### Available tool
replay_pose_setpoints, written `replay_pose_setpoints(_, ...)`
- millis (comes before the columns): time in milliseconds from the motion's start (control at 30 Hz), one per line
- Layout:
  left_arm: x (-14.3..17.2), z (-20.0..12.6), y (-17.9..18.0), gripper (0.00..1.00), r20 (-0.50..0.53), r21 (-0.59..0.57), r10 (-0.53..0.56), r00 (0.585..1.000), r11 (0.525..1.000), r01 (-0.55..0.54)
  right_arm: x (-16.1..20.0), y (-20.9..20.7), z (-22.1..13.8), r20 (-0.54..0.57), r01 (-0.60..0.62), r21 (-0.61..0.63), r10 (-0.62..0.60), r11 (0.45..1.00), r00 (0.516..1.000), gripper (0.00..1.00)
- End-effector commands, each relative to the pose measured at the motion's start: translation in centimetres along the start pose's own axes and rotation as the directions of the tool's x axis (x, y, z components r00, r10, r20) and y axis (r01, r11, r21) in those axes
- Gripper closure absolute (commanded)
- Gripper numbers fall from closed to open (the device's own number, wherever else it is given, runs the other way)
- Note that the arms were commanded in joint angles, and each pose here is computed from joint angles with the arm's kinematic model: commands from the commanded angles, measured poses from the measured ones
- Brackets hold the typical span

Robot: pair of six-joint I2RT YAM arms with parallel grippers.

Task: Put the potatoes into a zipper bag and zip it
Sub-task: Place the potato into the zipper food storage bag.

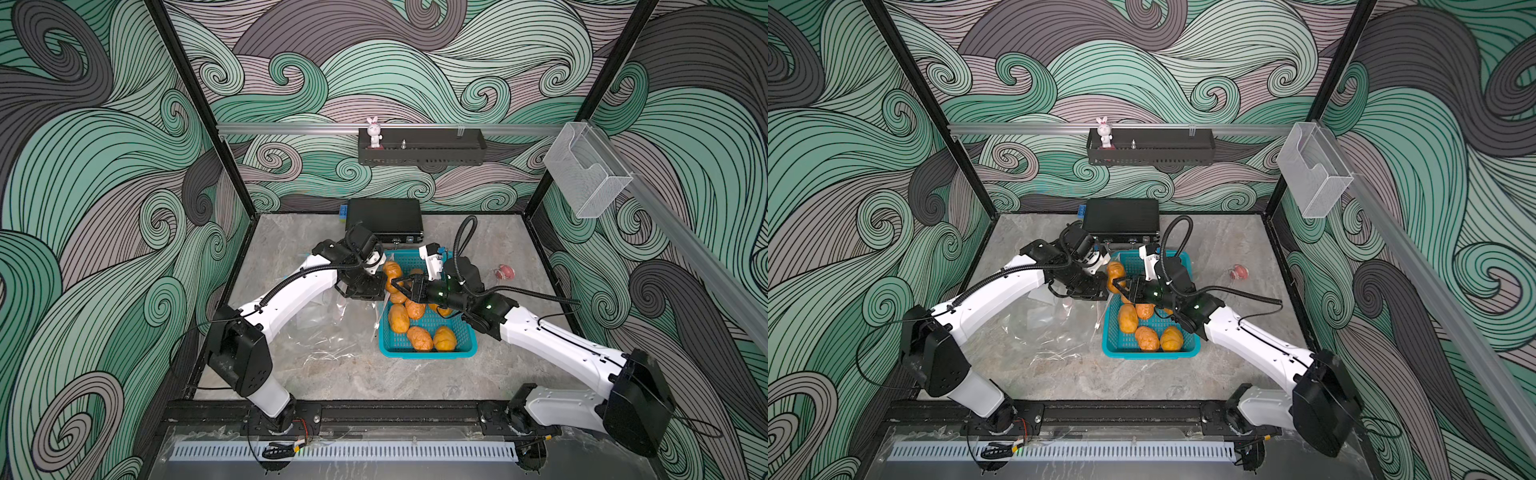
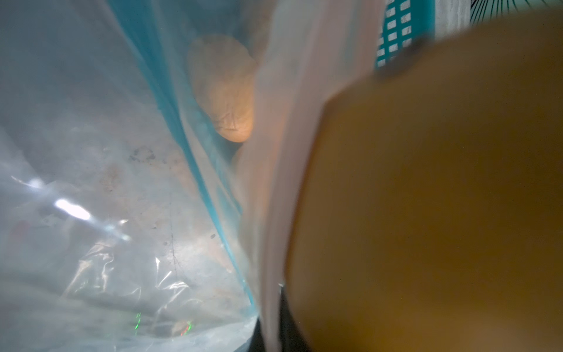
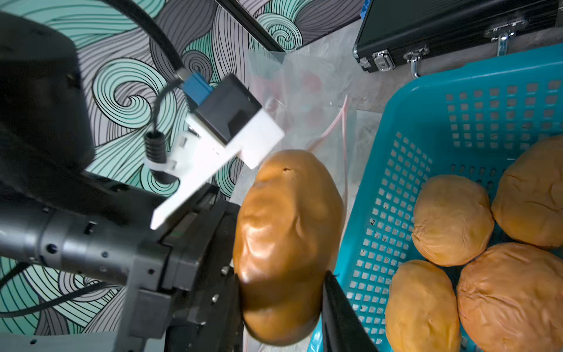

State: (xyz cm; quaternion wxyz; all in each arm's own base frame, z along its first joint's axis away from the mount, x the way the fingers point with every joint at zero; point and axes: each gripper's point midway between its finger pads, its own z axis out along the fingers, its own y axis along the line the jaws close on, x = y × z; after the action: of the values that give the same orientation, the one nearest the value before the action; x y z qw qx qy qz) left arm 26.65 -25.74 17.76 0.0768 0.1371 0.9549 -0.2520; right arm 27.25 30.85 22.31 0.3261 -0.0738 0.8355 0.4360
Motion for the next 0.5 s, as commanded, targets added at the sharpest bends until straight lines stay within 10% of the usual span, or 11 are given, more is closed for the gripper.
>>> replay_pose_setpoints(0,-0.82,-1.34,-1.25,1.00,0.038,0.023,0.010,0.999,1.000,-0.011,1.41,-0.01,0.59,-0.065,0.041,0.005,-0.041,0.999,0.997,0.70)
replay_pose_setpoints(467,-0.65,-1.97,-1.80,1.00,0.036,0.038,0.037,0.999,0.999,-0.038,1.41,0.15,1.29,-0.134,0.193,0.048,-0.185,0.980,0.974,0.69)
